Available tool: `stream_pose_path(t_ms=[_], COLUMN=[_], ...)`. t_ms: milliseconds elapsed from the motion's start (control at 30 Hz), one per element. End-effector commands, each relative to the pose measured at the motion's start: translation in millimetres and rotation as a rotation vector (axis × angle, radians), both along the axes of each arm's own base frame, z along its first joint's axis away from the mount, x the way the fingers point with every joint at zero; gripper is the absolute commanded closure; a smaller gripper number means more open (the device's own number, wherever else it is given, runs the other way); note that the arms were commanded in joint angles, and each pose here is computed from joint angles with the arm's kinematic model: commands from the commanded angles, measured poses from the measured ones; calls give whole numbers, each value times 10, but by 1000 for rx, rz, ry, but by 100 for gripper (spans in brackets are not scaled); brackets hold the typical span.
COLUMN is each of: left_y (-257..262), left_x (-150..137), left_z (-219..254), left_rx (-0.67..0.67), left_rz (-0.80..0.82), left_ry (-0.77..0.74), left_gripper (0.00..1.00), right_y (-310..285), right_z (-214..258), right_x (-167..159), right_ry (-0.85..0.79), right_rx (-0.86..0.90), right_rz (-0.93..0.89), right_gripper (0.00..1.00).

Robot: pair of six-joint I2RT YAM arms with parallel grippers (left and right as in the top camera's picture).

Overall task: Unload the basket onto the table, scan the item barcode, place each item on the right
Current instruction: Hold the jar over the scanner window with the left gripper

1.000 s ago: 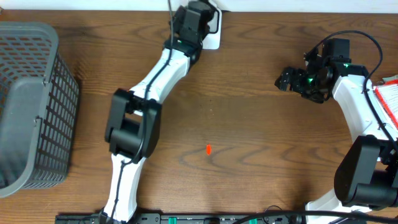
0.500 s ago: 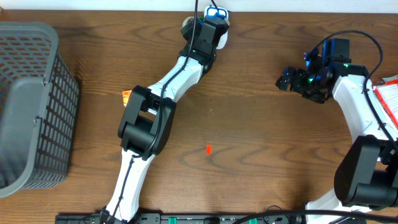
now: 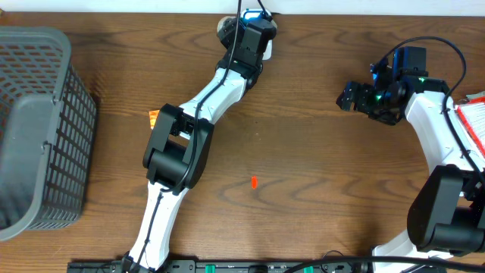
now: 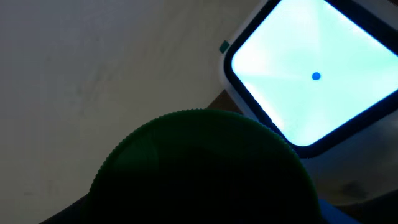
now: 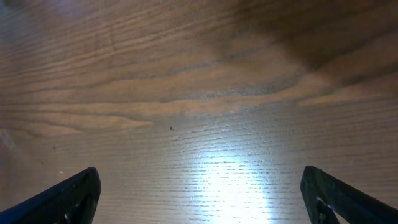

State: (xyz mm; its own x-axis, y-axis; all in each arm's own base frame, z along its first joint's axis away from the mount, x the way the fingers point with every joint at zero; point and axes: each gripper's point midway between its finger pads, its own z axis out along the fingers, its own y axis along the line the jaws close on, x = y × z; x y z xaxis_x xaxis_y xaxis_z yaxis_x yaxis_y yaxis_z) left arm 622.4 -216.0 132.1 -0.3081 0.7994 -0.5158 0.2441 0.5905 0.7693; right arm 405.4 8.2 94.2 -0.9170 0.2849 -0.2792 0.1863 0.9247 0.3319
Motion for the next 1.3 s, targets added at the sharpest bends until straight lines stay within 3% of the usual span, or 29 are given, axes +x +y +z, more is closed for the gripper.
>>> stream_pose_path(t_ms=[0, 733, 1267], left_y=[-50, -330, -469], left_x=[33, -35, 31], left_z=[386, 437, 391], left_rx=[32, 285, 389], left_rz=[14, -137, -241], left_ry=[-87, -82, -115], left_gripper=[72, 72, 71], right_y=[-25, -25, -27], right_z=[-26, -28, -23], right_x=[6, 5, 19], right_ry=[-2, -7, -13], right_rx=[-11, -20, -21], right_rz=[8, 32, 31], right_gripper=[1, 1, 1])
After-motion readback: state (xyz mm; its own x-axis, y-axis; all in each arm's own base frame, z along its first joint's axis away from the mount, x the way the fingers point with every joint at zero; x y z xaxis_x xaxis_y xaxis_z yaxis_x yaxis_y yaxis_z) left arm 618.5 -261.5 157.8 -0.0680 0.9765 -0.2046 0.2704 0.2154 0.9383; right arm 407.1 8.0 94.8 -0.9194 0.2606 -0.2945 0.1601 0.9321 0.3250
